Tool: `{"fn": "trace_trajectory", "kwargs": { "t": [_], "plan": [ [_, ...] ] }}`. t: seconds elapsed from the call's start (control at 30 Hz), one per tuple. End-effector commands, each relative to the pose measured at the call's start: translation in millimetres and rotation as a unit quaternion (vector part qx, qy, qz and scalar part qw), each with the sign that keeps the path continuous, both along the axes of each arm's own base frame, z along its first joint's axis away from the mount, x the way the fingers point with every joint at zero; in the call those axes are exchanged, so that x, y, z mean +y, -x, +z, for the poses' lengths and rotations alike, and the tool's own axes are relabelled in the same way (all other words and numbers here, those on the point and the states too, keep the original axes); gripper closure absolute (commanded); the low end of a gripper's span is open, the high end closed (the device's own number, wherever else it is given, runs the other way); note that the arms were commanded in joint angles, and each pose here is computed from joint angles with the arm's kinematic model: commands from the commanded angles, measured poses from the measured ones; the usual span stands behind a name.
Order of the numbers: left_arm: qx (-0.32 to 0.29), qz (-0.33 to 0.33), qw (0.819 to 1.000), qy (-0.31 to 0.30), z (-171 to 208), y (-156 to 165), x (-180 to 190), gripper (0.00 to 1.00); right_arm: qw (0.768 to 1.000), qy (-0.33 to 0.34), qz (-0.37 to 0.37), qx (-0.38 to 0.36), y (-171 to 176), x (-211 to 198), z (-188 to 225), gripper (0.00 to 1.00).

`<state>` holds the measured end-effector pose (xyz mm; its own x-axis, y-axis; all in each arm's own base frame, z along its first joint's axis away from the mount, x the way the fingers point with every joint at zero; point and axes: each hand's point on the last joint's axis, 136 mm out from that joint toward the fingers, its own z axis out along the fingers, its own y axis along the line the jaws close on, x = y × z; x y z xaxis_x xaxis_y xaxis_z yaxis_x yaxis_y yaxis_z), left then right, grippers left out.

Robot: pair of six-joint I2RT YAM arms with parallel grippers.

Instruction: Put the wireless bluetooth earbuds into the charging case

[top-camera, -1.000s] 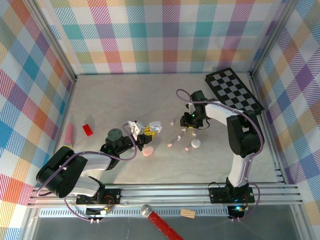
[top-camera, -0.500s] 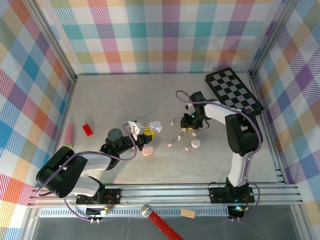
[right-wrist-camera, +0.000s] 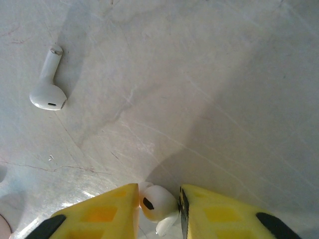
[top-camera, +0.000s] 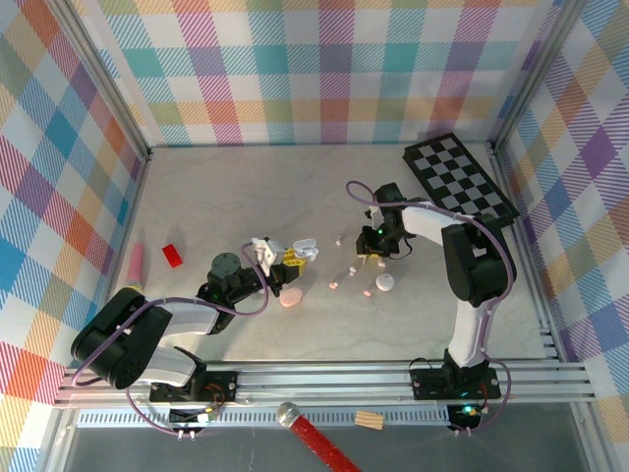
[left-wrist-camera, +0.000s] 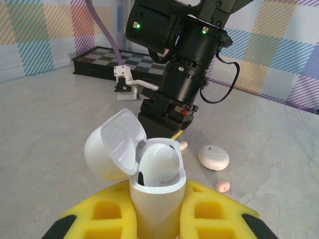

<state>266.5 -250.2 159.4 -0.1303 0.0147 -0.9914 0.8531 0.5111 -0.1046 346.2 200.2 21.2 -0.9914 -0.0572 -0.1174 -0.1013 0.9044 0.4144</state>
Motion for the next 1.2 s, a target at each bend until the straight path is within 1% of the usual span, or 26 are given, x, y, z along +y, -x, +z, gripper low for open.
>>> {"fn": "trace_trajectory", "kwargs": {
  "t": [0.0, 0.17, 0.3, 0.47, 0.6, 0.73, 0.87, 1.03, 1.17],
  "plan": [
    [-0.03, -0.011, 0.999, 0.016, 17.5, -0.8, -2.1, 1.0, 1.0, 0.001, 0.008, 0.021, 14.0, 0.0, -8.8, 0.75],
    [-0.03, -0.011, 0.999, 0.016, 17.7, -0.9, -1.9, 1.0, 1.0, -0.002, 0.003, 0.005, 10.5, 0.3, -1.7, 0.78],
    [-0.031, -0.01, 0.999, 0.017, 18.9, -2.1, -2.1, 1.0, 1.0, -0.014, -0.004, -0.027, 3.9, 2.0, 9.2, 0.8],
    [-0.028, -0.01, 0.999, 0.019, 19.3, -3.8, -3.5, 1.0, 0.995, -0.032, -0.008, -0.092, -5.0, 2.5, 32.1, 0.81],
    [-0.025, -0.011, 0.999, 0.019, 19.2, -5.6, -4.8, 1.0, 0.985, -0.042, -0.001, -0.166, -10.2, 4.0, 59.1, 0.81],
    [-0.022, -0.014, 0.999, 0.02, 19.8, -7.9, -7.0, 1.0, 0.969, -0.042, 0.021, -0.243, -9.9, 10.7, 88.4, 0.81],
    [-0.017, -0.017, 0.999, 0.024, 20.0, -9.7, -9.1, 1.0, 0.945, -0.069, 0.044, -0.315, -4.6, 25.6, 125.5, 0.81],
    [-0.012, -0.02, 0.999, 0.03, 19.7, -10.7, -10.7, 1.0, 0.915, -0.066, 0.097, -0.387, 11.4, 46.5, 165.8, 0.82],
    [-0.007, -0.024, 0.999, 0.037, 21.2, -10.9, -12.3, 1.0, 0.893, -0.065, 0.136, -0.425, 25.4, 60.6, 189.7, 0.82]
  ]
}}
